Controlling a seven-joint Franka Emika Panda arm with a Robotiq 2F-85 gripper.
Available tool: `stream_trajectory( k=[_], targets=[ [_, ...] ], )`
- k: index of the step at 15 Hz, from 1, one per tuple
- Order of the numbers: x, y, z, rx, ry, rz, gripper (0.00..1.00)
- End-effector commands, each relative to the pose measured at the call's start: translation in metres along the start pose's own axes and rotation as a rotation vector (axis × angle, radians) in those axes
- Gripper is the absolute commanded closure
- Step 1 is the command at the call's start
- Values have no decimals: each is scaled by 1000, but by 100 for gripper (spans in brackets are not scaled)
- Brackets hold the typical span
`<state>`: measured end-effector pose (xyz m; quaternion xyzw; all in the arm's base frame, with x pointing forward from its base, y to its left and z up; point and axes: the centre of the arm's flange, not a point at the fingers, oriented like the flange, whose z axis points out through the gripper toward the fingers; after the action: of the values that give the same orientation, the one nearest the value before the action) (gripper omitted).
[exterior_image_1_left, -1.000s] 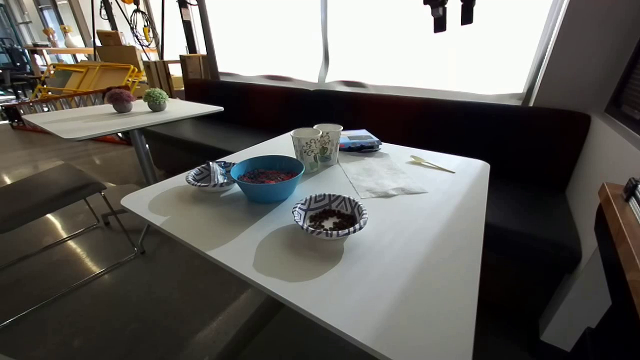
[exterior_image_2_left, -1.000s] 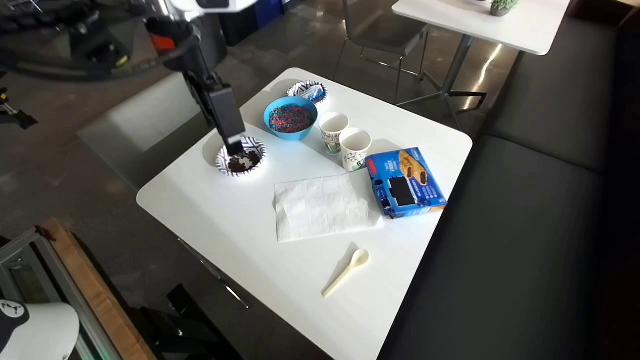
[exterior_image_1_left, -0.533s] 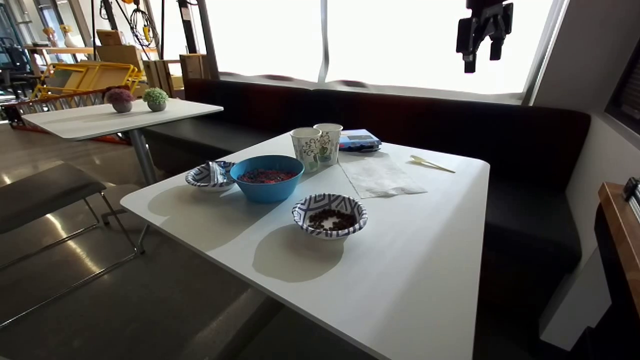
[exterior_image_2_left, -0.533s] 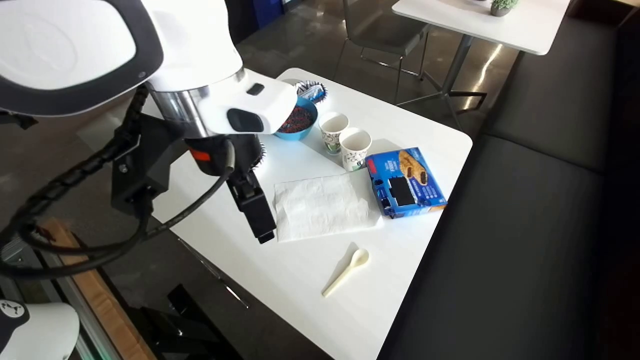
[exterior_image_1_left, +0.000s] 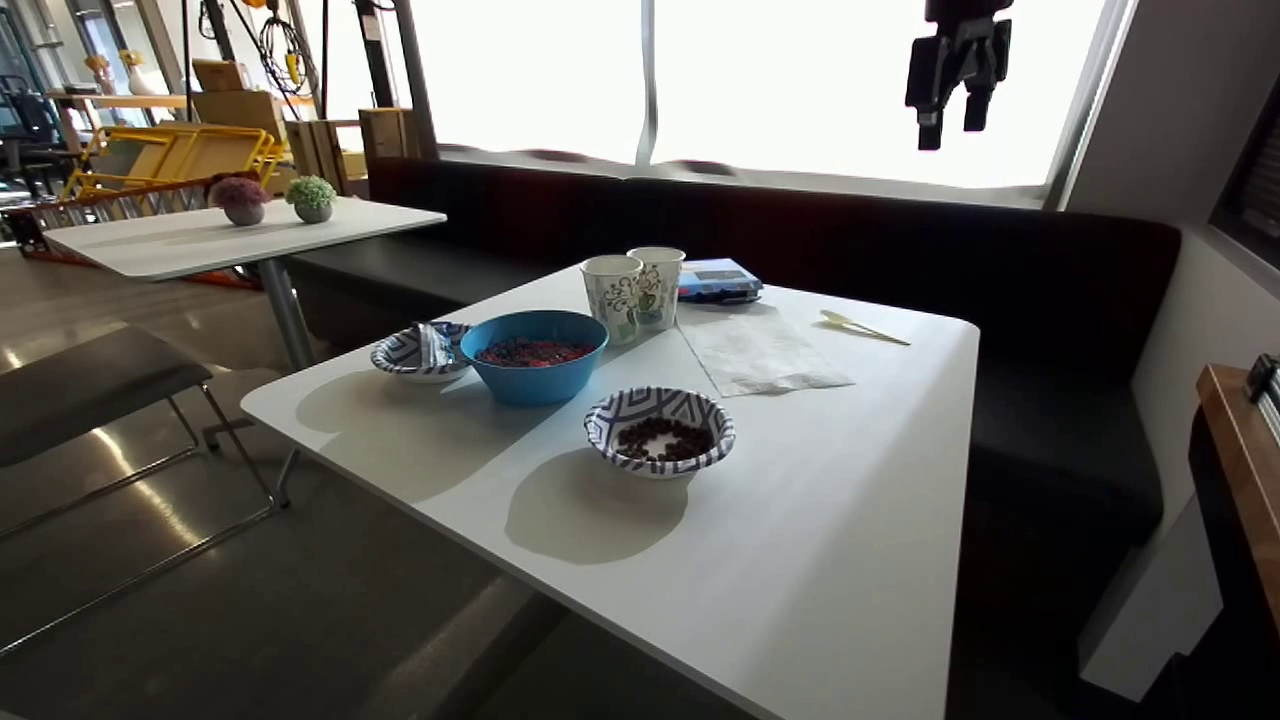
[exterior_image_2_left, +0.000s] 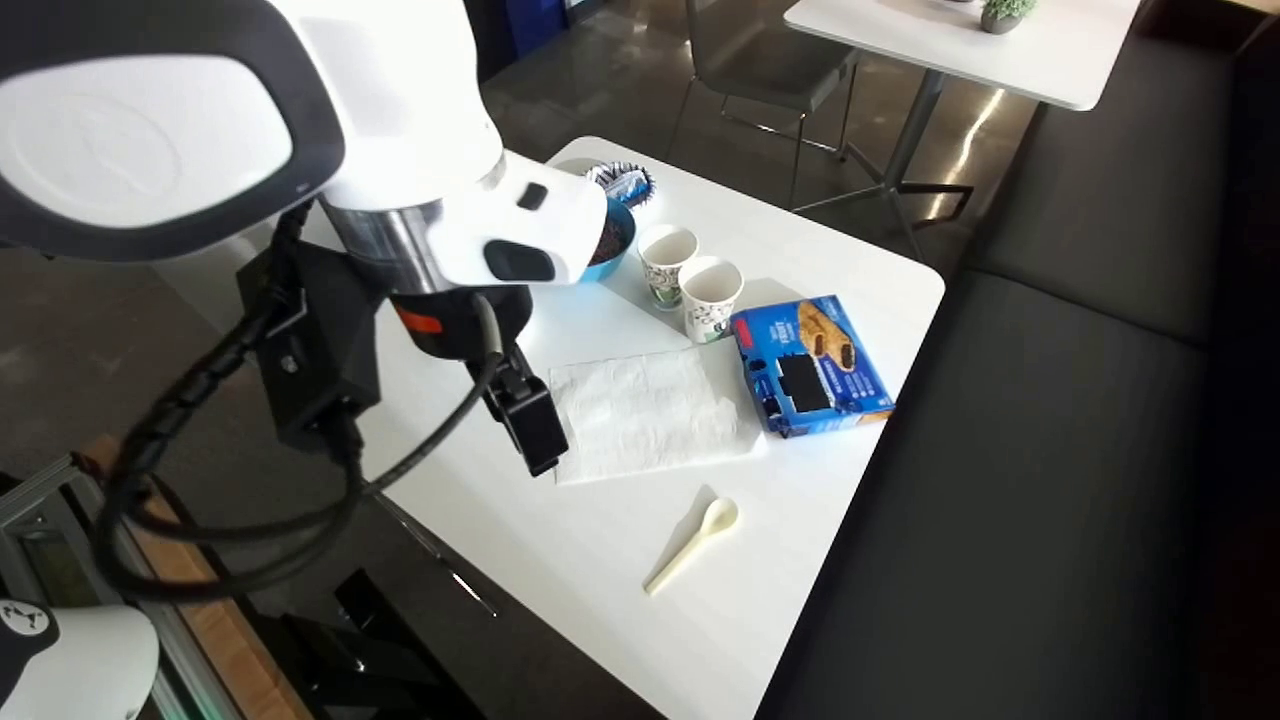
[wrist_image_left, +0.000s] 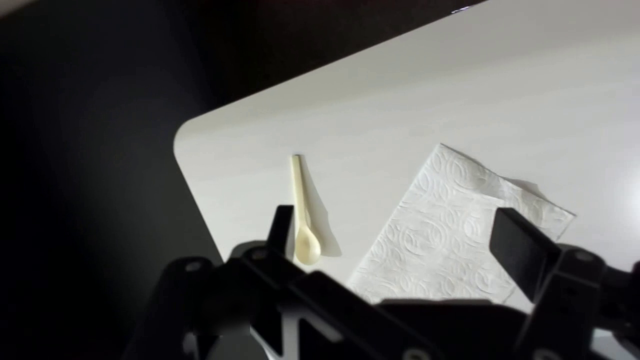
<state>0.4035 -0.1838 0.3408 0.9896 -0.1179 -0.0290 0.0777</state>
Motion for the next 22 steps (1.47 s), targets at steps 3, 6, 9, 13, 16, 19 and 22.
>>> stream_trajectory(
  k=[3,6,9,13,16,19,22],
  targets=[
    [25,47,69,123,42,-167,0],
    [34,70,108,129,82,-160,0],
    [46,90,143,135,96,-158,0],
    [73,106,190,113,139,-110,0],
    [92,107,212,67,184,-90,0],
    [80,104,203,75,172,-101,0],
    [85,104,206,74,174,-101,0]
  ],
)
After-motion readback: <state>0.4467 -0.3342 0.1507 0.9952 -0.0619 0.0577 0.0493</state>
